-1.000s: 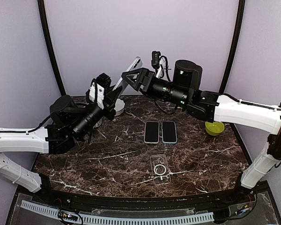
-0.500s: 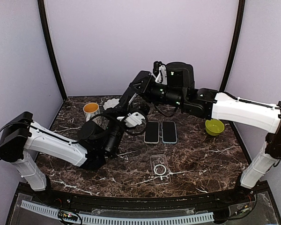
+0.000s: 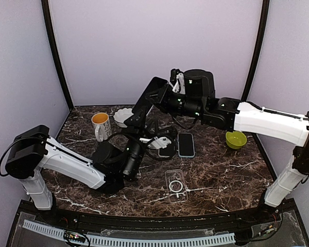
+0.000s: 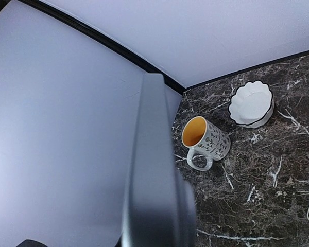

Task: Put the phone into the phone case
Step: Pass from the left arm to the right, then reset both arms

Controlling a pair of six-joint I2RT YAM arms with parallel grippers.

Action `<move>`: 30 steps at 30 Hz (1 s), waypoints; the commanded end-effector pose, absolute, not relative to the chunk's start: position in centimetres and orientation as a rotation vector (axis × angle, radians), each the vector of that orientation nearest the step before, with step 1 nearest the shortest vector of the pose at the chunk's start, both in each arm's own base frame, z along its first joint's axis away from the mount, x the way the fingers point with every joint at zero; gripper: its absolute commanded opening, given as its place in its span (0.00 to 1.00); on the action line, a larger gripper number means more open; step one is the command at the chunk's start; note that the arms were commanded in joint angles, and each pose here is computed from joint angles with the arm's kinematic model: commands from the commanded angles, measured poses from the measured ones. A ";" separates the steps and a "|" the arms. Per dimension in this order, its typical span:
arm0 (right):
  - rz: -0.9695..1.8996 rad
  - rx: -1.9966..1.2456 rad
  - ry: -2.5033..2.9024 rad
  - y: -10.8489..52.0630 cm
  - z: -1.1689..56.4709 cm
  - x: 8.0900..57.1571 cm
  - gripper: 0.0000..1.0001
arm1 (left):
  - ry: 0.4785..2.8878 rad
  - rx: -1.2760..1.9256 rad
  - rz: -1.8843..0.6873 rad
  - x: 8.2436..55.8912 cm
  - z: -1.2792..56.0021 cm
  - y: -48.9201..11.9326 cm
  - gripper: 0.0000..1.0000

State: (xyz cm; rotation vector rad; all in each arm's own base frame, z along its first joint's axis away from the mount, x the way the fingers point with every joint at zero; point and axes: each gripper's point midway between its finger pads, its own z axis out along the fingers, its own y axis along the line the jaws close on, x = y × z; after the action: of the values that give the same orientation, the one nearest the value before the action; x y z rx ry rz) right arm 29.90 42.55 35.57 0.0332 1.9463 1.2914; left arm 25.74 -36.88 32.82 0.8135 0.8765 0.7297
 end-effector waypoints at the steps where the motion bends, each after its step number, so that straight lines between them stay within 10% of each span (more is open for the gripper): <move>1: 1.339 -0.021 1.749 40.5 41.1 30.1 0.00 | 0.935 0.844 0.603 25.2 32.9 -37.5 0.75; 16: 1.159 -0.761 1.469 38.0 45.8 23.4 0.00 | 1.406 1.214 -0.929 16.3 33.1 -39.0 0.84; 30: 1.405 -1.091 1.171 38.5 48.5 15.0 0.00 | 1.363 1.144 -1.456 15.6 40.5 -36.7 0.83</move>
State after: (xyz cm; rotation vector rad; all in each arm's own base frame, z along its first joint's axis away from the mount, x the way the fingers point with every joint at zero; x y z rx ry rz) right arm 16.54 38.50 46.10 -1.0456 1.3306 1.3850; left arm 18.38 -36.25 38.98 1.0497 1.4027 -1.2549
